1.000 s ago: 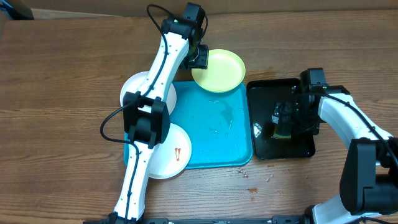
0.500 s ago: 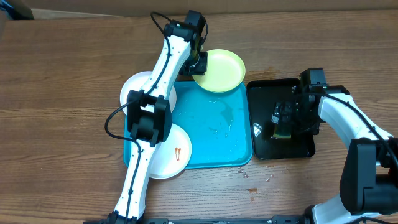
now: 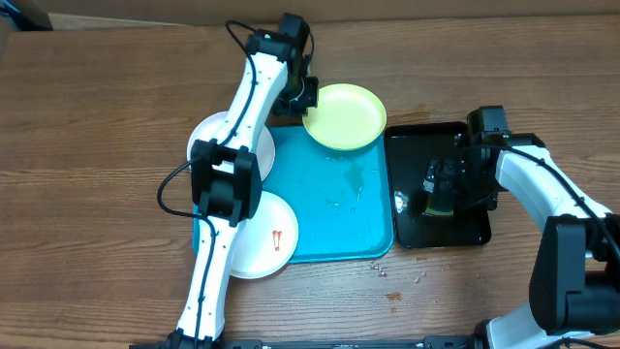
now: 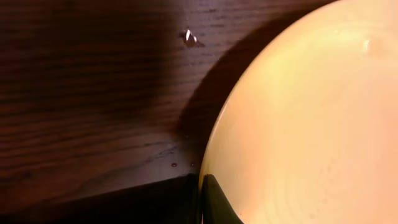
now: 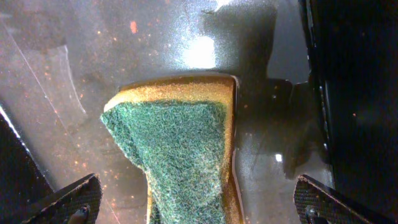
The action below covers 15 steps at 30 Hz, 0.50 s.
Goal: Clean dirty plates on tray and stack at the side
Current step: 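Carry the yellow plate left and lower it onto the table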
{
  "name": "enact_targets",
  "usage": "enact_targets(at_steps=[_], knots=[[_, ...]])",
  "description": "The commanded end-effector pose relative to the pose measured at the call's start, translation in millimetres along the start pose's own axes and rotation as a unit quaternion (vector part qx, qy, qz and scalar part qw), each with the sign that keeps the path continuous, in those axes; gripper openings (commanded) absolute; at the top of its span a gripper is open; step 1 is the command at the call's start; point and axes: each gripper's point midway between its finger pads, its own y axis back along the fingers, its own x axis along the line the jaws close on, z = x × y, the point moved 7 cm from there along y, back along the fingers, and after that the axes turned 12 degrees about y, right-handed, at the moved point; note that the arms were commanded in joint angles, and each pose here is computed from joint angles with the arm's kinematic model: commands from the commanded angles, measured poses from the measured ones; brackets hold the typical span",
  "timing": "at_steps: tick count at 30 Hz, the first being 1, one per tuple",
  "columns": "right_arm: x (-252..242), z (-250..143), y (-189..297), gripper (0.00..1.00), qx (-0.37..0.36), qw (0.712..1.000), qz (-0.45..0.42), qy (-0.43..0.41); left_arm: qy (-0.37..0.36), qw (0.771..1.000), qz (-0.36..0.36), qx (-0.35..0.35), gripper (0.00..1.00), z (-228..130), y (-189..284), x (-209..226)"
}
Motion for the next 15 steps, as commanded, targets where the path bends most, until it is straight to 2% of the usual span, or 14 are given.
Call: enact_targets(at_steps=[1,7,14,15], knots=[[2,0,7,1.0,-0.012,1.0,-0.004,0.004,0.011,0.997,-0.056,-0.05,0.04,16,62,1],[2,0,7,1.0,-0.012,1.0,-0.004,0.004,0.069,0.992,-0.052,-0.096,0.04,29,135,58],[2,0,7,1.0,-0.012,1.0,-0.004,0.004,0.199,0.976,0.034,-0.084,0.04,23,176,182],[2,0,7,1.0,-0.012,1.0,-0.004,0.004,0.23,0.969,0.048,-0.076,0.04,19,182,210]])
